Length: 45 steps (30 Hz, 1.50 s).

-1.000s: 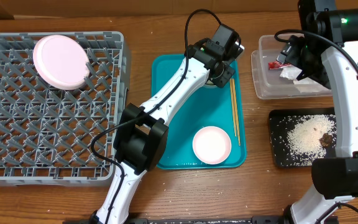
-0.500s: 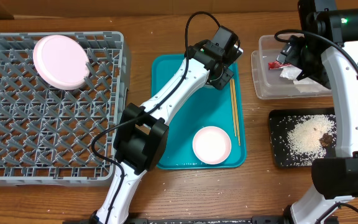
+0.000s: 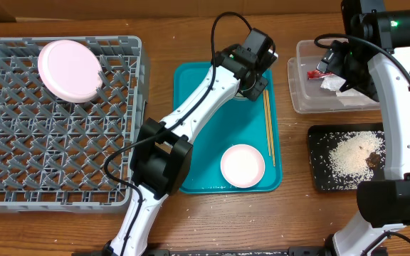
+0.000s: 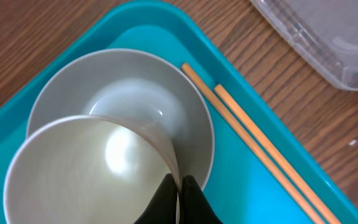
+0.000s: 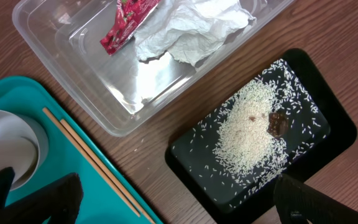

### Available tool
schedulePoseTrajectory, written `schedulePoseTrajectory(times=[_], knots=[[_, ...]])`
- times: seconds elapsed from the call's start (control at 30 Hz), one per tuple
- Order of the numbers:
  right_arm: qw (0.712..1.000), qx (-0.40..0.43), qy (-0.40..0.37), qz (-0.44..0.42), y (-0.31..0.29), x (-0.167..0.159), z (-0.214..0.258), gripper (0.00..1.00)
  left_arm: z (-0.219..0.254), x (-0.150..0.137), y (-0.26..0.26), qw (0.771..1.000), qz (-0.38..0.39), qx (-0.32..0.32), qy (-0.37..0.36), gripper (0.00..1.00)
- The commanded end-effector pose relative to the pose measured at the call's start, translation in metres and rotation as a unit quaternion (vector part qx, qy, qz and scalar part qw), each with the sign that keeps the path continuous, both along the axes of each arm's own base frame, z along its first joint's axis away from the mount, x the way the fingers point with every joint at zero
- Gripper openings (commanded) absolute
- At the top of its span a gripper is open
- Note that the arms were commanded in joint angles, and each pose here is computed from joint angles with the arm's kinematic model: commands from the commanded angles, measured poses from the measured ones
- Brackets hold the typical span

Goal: Sort waste into correct bins and load items into the dishwasher
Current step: 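Carry the white cup to the dish rack and lower it in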

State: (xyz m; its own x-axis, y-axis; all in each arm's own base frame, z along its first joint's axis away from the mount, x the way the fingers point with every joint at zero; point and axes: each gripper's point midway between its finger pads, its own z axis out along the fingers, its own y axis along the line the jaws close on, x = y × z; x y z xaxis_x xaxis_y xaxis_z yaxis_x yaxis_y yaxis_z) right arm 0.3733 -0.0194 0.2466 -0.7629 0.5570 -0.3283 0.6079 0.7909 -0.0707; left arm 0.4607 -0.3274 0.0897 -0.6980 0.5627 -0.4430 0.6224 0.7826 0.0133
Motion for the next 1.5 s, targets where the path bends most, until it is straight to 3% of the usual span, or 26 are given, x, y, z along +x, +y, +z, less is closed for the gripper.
schedulePoseTrajectory(times=[0.0, 0.2, 0.4, 0.6, 0.77, 0.8, 0.87, 1.13, 1.23, 1.37, 1.47], knots=[[1.000, -0.001, -0.021, 0.005, -0.001, 0.000, 0.014, 1.00, 0.063, 0.015, -0.009, 0.997, 0.043, -0.055, -0.038, 0.04], [1.000, -0.001, -0.021, 0.005, -0.001, 0.000, 0.014, 1.00, 0.178, 0.013, 0.020, 0.980, 0.130, -0.136, -0.072, 0.04], [1.000, -0.001, -0.023, 0.005, 0.000, 0.001, 0.014, 1.00, 0.249, 0.009, 0.125, 0.943, 0.269, -0.181, -0.080, 0.04], [1.000, 0.000, -0.028, 0.005, 0.000, 0.003, 0.015, 1.00, 0.260, -0.008, 0.260, 0.892, 0.416, -0.170, -0.050, 0.04], [1.000, 0.000, -0.030, 0.005, 0.000, 0.004, 0.015, 1.00, 0.246, -0.045, 0.353, 0.841, 0.512, -0.171, 0.021, 0.04], [1.000, 0.000, -0.030, 0.005, 0.000, 0.004, 0.015, 1.00, 0.239, -0.060, 0.380, 0.821, 0.545, -0.165, 0.044, 0.04], [1.000, 0.000, -0.030, 0.005, 0.000, 0.004, 0.015, 1.00, 0.237, -0.065, 0.402, 0.824, 0.535, -0.181, 0.053, 0.04], [1.000, 0.000, -0.030, 0.005, 0.000, 0.004, 0.015, 1.00, 0.219, -0.088, 0.462, 0.782, 0.524, -0.318, 0.111, 0.04], [1.000, 0.000, -0.030, 0.005, 0.000, 0.004, 0.015, 1.00, 0.212, -0.091, 0.470, 0.775, 0.481, -0.392, 0.119, 0.04], [1.000, 0.000, -0.030, 0.005, 0.000, 0.004, 0.015, 1.00, 0.207, -0.092, 0.478, 0.743, 0.429, -0.500, 0.114, 0.04], [1.000, 0.000, -0.030, 0.005, 0.000, 0.004, 0.015, 1.00, 0.192, -0.093, 0.481, 0.715, 0.419, -0.546, 0.122, 0.04]])
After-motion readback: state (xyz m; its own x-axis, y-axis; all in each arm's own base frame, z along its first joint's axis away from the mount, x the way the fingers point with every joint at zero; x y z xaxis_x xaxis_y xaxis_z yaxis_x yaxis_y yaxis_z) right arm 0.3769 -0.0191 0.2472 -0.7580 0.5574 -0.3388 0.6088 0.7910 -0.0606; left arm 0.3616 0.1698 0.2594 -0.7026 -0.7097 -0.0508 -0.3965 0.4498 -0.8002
